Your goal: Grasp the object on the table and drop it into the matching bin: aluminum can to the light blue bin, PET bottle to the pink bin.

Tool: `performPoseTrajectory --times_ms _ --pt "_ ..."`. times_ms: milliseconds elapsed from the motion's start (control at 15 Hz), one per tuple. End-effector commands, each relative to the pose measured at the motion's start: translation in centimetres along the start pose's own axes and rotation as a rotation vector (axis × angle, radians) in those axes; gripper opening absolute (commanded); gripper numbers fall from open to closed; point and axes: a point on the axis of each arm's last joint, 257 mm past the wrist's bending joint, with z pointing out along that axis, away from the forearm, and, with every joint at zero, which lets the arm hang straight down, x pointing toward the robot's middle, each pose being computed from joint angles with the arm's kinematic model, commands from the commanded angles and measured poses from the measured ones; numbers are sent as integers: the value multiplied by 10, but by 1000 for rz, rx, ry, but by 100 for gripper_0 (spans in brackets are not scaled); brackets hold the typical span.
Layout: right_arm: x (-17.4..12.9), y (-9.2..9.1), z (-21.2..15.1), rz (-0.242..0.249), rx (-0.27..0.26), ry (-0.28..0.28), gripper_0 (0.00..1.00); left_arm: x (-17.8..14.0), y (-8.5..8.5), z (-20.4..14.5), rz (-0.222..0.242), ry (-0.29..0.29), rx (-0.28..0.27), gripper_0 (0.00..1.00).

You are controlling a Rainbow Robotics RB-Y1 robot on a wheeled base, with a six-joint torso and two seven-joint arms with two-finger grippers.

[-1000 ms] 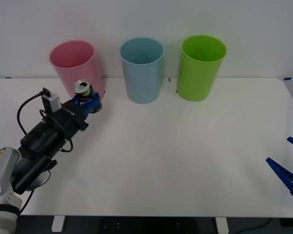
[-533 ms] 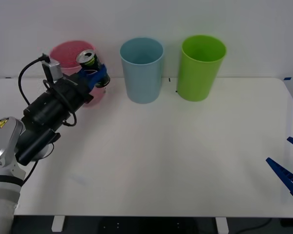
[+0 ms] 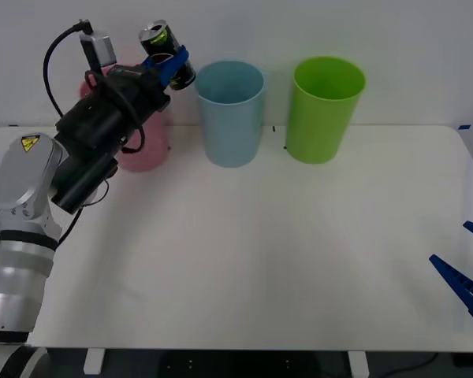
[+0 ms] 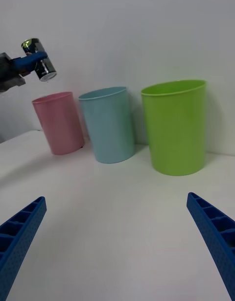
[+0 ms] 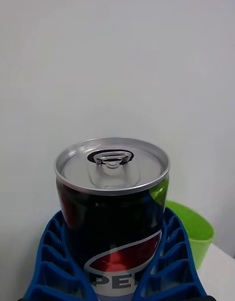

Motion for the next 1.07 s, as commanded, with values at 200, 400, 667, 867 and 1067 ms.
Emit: performPoseTrajectory --times_ms 200,400,667,867,1067 --pt "0 0 0 0 0 0 100 3 3 55 15 46 -19 0" --pt "0 0 0 0 0 0 100 9 4 85 44 81 -53 0" --pt "0 0 0 0 0 0 100 25 1 116 92 131 -116 0" --pt "0 0 0 0 0 0 100 39 -2 131 142 162 -177 0" --pt "0 0 0 0 0 0 100 49 -8 138 178 162 -230 0"
